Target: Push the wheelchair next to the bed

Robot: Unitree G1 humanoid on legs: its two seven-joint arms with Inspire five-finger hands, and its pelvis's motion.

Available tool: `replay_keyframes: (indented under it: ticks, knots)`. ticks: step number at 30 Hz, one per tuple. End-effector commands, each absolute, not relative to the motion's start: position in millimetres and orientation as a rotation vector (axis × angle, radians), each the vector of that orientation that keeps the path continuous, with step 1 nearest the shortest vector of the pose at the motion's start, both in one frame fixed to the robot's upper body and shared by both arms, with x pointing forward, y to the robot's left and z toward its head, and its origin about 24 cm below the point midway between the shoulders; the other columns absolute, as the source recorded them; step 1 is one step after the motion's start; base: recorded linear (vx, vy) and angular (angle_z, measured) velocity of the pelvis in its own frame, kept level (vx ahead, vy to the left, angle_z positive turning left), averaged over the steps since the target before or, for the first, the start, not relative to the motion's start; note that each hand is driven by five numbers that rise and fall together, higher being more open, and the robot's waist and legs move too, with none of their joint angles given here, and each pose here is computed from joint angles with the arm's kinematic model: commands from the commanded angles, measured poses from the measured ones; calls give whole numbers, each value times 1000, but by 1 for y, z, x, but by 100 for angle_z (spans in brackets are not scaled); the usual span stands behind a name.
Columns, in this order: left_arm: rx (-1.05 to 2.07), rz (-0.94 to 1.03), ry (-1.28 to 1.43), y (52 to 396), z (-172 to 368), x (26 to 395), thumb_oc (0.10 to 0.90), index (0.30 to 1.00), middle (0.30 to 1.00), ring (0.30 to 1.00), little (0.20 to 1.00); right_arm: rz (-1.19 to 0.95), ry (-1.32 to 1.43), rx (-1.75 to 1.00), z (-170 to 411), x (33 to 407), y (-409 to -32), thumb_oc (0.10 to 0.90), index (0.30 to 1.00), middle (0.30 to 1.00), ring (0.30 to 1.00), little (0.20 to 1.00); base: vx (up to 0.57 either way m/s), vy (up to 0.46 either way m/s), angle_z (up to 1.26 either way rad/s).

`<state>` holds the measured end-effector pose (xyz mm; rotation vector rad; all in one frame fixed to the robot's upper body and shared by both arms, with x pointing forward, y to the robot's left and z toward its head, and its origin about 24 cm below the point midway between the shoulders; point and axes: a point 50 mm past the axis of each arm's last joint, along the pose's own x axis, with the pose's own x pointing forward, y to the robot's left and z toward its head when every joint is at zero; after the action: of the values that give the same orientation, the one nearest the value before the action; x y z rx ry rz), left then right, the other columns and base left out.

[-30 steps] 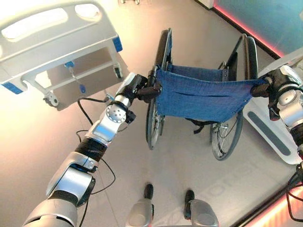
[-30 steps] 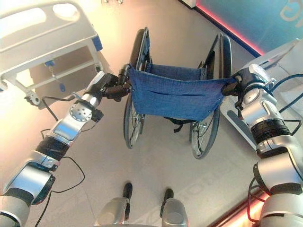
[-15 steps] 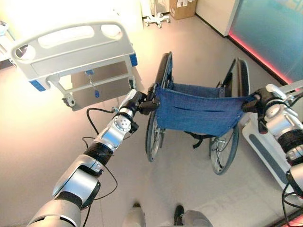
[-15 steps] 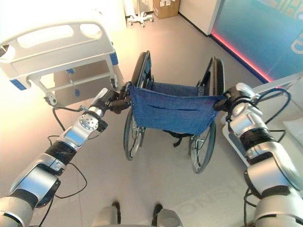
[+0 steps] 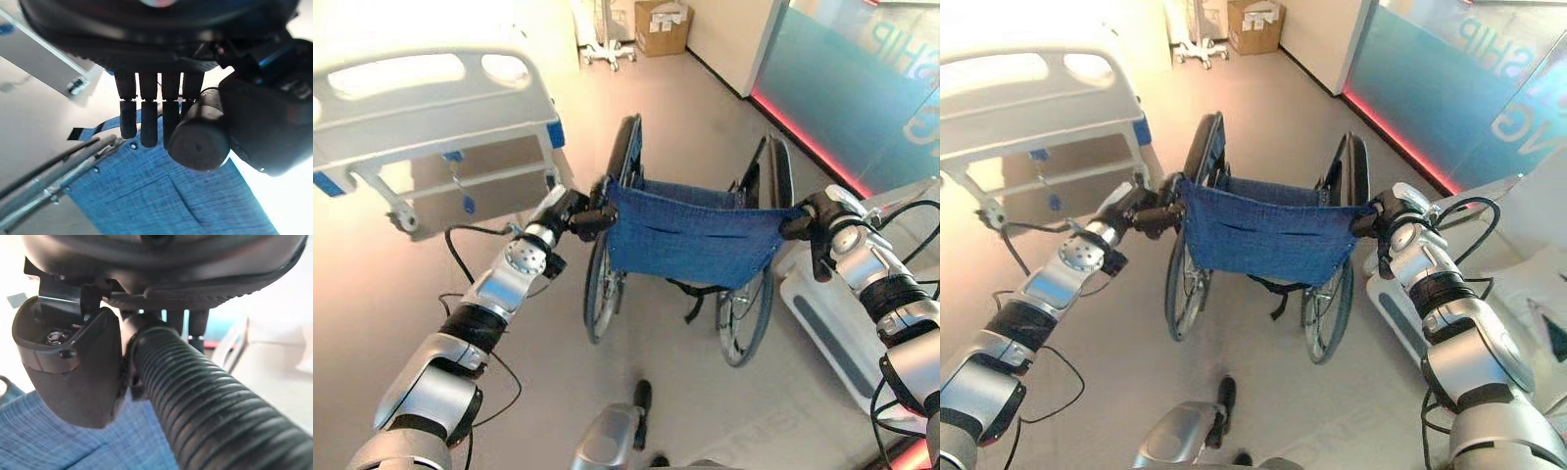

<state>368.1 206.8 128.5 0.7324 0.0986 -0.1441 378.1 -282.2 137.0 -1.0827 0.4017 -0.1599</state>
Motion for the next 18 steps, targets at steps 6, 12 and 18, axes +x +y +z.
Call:
replay_keyframes:
  ticks: [6,12,18]
  knots:
    - [860,-173,212,199,95,369,400,300,300,300,300,90,-16,-1186,188,403,-201,400,300,300,300,300,231,-254,2]
    - [843,-199,190,184,95,370,400,300,300,300,300,48,24,-1193,208,405,-201,400,300,300,300,300,436,-279,61]
    - [835,-227,196,173,86,364,400,300,300,300,300,22,77,-1173,216,403,-215,400,300,300,300,300,377,-317,76]
